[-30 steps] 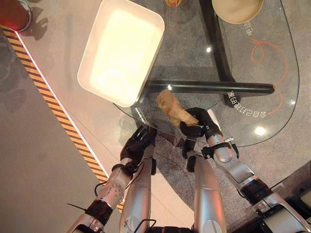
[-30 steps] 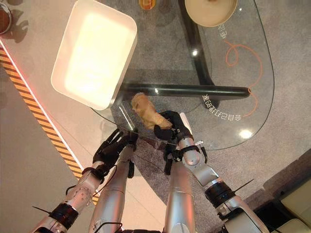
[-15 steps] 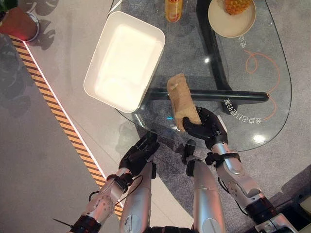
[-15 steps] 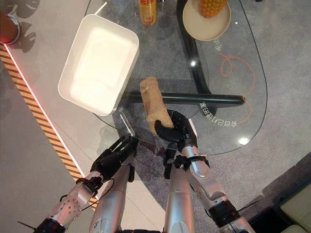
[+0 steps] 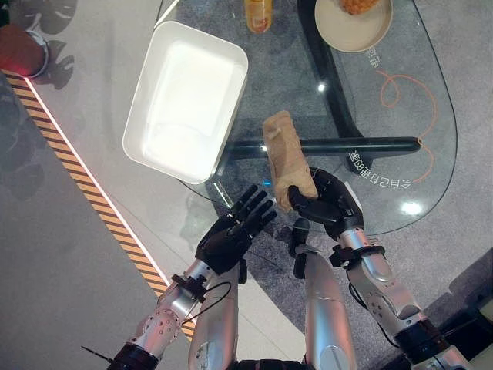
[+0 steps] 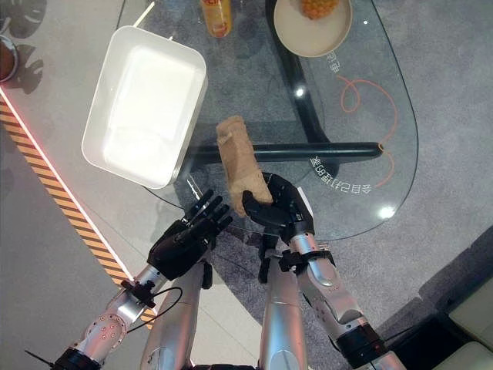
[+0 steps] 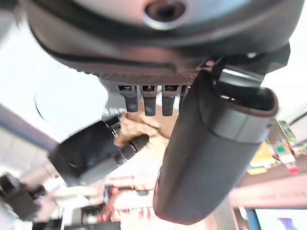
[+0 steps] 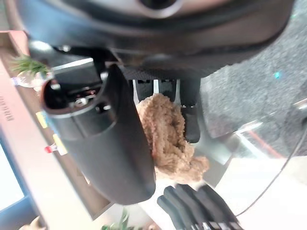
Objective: Wipe the table with a cloth and put it in the basket.
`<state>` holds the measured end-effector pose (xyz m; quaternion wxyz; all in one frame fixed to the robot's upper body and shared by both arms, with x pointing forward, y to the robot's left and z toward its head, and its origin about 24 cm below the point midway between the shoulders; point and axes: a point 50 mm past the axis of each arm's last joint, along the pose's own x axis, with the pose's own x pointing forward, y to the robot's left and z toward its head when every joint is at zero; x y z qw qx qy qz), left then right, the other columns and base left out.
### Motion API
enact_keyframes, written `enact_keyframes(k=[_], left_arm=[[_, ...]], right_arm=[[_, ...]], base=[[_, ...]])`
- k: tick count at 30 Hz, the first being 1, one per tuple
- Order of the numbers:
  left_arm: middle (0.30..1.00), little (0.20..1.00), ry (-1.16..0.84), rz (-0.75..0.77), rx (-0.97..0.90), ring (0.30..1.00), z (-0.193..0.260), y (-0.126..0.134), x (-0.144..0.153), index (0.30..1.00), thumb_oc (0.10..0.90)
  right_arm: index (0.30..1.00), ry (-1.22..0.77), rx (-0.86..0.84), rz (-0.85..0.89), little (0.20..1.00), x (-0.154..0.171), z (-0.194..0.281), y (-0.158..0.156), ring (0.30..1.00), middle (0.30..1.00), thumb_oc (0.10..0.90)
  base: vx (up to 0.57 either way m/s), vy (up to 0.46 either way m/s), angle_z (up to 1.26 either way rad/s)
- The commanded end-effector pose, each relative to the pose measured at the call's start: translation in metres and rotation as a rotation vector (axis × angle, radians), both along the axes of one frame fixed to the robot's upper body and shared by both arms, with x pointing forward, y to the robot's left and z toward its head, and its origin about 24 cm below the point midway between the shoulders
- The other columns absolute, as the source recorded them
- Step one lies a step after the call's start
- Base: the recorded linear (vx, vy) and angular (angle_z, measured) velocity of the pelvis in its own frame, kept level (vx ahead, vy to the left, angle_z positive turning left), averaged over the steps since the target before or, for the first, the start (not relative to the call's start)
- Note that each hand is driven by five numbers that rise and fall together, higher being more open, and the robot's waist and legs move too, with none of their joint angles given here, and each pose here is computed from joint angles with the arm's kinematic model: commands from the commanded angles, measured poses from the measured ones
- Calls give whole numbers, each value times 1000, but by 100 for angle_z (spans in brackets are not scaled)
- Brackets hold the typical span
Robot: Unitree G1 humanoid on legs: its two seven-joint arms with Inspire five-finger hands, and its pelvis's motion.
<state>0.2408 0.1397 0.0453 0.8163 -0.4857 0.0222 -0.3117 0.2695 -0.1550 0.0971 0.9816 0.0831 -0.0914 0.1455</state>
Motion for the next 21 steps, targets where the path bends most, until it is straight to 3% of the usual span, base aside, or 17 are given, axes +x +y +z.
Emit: enact_keyframes(k=[1, 10, 15, 21], left_arm=[[900, 900, -185, -42, -134, 900, 33, -4, -9, 900, 800], [900, 900, -252, 20, -162, 900, 50, 8, -4, 900, 800], [900, 900, -219, 44, -91, 900, 48, 11, 1, 900, 800], [900, 900, -181, 67, -62, 900, 43, 13, 7, 900, 800]], right_arm=[[300, -376, 111, 203, 200, -18, 71, 22, 300, 300, 100], [300, -473, 134, 234, 200, -31, 85, 14, 300, 300, 100], [300, -534, 232, 368, 200, -38, 96, 15, 300, 300, 100], [300, -545, 225, 372, 200, -37, 96, 17, 300, 300, 100]], base=[[0, 0, 0], [1, -3, 0], [0, -18, -6], [-7, 4, -4]])
